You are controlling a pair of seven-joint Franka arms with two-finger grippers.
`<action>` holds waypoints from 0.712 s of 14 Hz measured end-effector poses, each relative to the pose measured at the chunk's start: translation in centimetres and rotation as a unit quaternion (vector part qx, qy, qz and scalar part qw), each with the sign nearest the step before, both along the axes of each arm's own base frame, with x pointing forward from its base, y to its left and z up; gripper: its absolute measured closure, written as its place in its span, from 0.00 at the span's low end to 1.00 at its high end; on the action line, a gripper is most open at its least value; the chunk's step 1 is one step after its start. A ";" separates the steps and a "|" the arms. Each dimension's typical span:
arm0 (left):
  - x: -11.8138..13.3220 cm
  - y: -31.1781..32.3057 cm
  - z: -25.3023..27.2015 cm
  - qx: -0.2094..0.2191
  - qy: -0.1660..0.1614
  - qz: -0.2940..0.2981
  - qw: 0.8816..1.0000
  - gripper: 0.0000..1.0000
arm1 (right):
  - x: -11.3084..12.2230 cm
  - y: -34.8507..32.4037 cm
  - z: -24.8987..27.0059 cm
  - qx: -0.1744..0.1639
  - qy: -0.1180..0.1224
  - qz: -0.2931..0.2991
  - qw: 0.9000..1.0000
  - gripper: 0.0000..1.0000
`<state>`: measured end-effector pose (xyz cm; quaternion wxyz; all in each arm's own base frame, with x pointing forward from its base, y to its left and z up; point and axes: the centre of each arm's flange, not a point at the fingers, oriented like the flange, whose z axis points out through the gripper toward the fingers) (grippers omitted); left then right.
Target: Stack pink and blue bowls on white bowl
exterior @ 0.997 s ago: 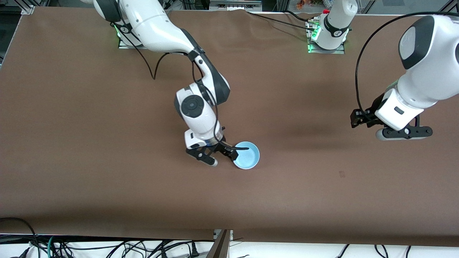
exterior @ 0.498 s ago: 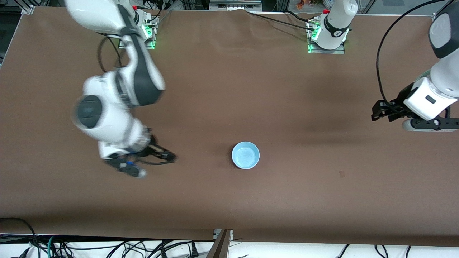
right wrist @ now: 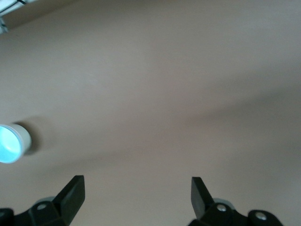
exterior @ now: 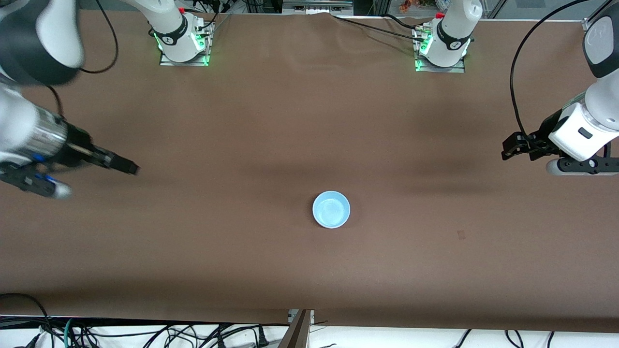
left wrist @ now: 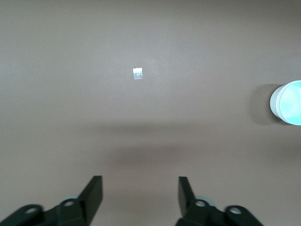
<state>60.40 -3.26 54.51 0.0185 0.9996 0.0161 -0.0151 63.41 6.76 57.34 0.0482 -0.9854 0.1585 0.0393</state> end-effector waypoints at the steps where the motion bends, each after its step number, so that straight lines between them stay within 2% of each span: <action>1: 0.1 -0.3 -0.3 0.000 0.000 -0.001 1.000 0.14 | -1.1 -1.0 0.8 -0.012 0.002 0.002 1.000 0.00; 2: 0.2 -0.5 -0.6 0.000 0.000 -0.002 1.000 0.03 | -2.2 -1.8 1.3 -0.025 0.003 0.006 1.000 0.00; 3: 0.4 -0.6 -0.9 0.000 -0.001 -0.003 1.000 0.00 | -3.4 -2.6 1.5 -0.034 0.007 0.016 0.999 0.00; 6: 0.6 -1.7 -1.3 0.000 -0.005 -0.002 1.000 0.00 | -6.0 -3.8 2.4 -0.043 0.008 0.045 0.998 0.00; 10: 0.7 -2.8 -1.3 0.000 -0.011 0.010 1.000 0.00 | -8.3 -5.8 2.9 -0.038 0.005 0.071 0.997 0.00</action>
